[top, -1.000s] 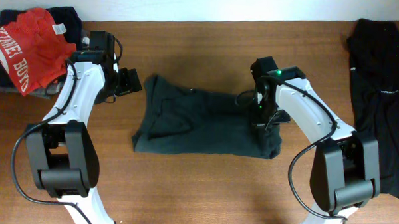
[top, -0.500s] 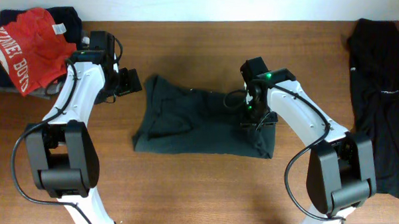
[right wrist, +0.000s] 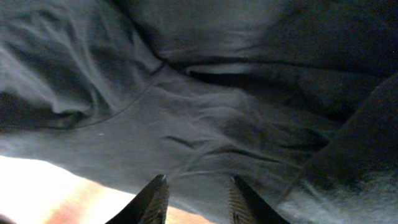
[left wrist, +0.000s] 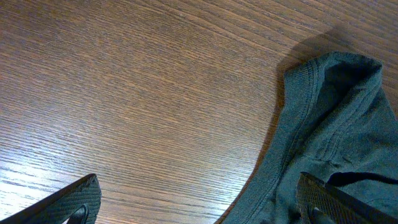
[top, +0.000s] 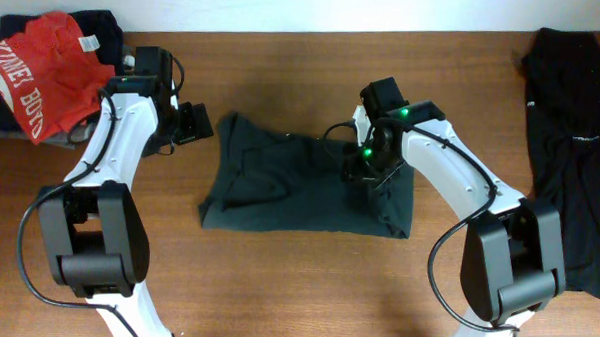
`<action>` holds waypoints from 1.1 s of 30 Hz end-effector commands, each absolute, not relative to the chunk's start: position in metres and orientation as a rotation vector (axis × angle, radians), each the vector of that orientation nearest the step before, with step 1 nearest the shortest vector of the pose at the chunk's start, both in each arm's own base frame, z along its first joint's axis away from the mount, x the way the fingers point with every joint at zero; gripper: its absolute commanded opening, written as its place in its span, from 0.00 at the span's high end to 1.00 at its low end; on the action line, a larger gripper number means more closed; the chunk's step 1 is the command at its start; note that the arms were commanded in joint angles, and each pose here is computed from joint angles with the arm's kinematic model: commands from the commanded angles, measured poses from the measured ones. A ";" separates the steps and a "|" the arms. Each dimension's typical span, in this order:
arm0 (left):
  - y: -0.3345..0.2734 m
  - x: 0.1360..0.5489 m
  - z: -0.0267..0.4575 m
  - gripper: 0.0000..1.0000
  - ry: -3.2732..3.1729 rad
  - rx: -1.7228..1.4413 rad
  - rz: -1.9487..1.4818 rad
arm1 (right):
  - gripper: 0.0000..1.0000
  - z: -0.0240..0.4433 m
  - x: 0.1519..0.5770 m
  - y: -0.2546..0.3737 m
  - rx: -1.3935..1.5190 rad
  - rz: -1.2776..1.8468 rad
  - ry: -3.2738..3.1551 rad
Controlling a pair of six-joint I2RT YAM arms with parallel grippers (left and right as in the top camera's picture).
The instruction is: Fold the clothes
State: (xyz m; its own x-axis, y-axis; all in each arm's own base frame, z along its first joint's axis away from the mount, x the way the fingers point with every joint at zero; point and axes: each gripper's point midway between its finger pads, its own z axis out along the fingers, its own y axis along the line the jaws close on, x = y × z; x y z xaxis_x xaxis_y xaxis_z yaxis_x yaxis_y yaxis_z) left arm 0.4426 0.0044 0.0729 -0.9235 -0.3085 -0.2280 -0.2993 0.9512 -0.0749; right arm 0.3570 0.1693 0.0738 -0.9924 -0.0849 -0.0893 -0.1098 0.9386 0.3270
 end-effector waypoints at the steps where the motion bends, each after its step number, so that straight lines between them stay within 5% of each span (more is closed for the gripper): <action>1: 0.001 0.447 0.082 0.01 2.843 -0.438 -0.074 | 0.71 0.099 0.372 0.170 -0.124 0.566 2.968; 11: 0.001 0.447 0.082 0.01 2.843 -0.438 -0.074 | 0.88 0.179 0.408 0.062 0.185 0.296 2.829; 13: 0.001 0.447 0.082 0.01 2.843 -0.438 -0.074 | 0.96 0.172 0.408 0.039 0.262 0.270 2.840; 33: 0.001 0.447 0.082 0.01 2.844 -0.438 -0.073 | 0.96 0.053 0.407 0.060 0.327 0.614 2.807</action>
State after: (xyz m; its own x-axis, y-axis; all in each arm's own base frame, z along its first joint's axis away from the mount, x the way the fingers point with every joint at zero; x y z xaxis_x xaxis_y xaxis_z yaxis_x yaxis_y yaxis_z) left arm 0.4427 0.0044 0.0729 -0.9235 -0.3081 -0.2284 -0.2989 0.9513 -0.0749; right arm 0.4115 0.0488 0.0603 -0.9438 0.2465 -0.2201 0.1443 0.9066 0.3966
